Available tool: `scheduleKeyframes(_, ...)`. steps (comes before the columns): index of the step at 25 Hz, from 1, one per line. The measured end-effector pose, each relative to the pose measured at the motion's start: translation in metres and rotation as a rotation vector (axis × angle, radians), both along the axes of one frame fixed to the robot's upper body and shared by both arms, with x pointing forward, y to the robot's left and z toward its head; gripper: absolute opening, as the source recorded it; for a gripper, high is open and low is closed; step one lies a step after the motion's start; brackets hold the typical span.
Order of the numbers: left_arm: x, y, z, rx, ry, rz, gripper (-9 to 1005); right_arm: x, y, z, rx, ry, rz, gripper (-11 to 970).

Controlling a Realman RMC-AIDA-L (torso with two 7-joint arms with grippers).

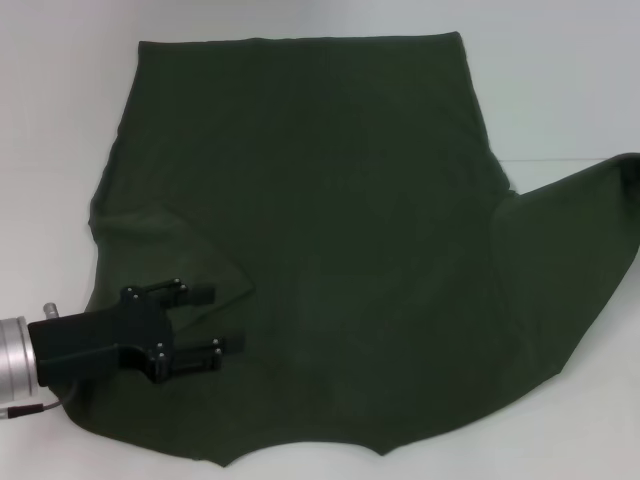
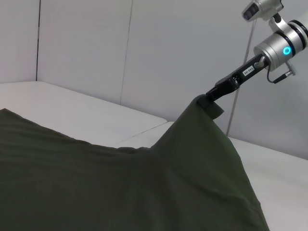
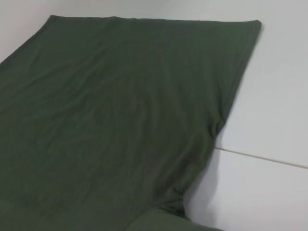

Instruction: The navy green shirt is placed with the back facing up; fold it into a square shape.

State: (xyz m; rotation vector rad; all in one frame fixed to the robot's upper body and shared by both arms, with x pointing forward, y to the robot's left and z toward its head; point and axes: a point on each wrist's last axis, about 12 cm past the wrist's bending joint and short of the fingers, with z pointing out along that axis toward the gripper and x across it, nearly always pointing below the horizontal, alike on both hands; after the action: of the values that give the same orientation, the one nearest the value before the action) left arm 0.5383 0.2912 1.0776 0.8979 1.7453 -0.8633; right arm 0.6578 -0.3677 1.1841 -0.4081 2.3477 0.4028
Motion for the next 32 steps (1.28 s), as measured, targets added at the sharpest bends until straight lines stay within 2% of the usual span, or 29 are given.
scheduleKeyframes(6,0.0,-0.001,0.0,-0.004,0.005,0.002,795,0.004,0.022,0.004,0.011,0.025,0.085,23)
scheduleKeyframes(14,0.001,-0.001,0.001,-0.007,0.011,0.005,796,0.015,0.08,0.004,-0.029,0.077,0.237,24)
scheduleKeyframes(19,0.002,0.0,0.002,-0.006,0.011,0.006,796,0.025,0.116,0.002,-0.068,0.085,0.281,25)
scheduleKeyframes(20,0.002,0.0,0.002,-0.006,0.01,0.006,796,0.028,0.132,-0.002,-0.098,0.098,0.292,25)
scheduleKeyframes(21,0.002,0.0,0.002,-0.006,0.01,0.006,796,0.028,0.132,-0.002,-0.098,0.098,0.292,25)
scheduleKeyframes(25,0.002,0.0,0.002,-0.005,0.009,0.006,796,0.029,0.159,-0.016,-0.153,0.123,0.307,26)
scheduleKeyframes(32,0.003,0.001,0.003,-0.003,0.008,0.006,796,0.027,0.194,-0.029,-0.18,0.089,0.323,27)
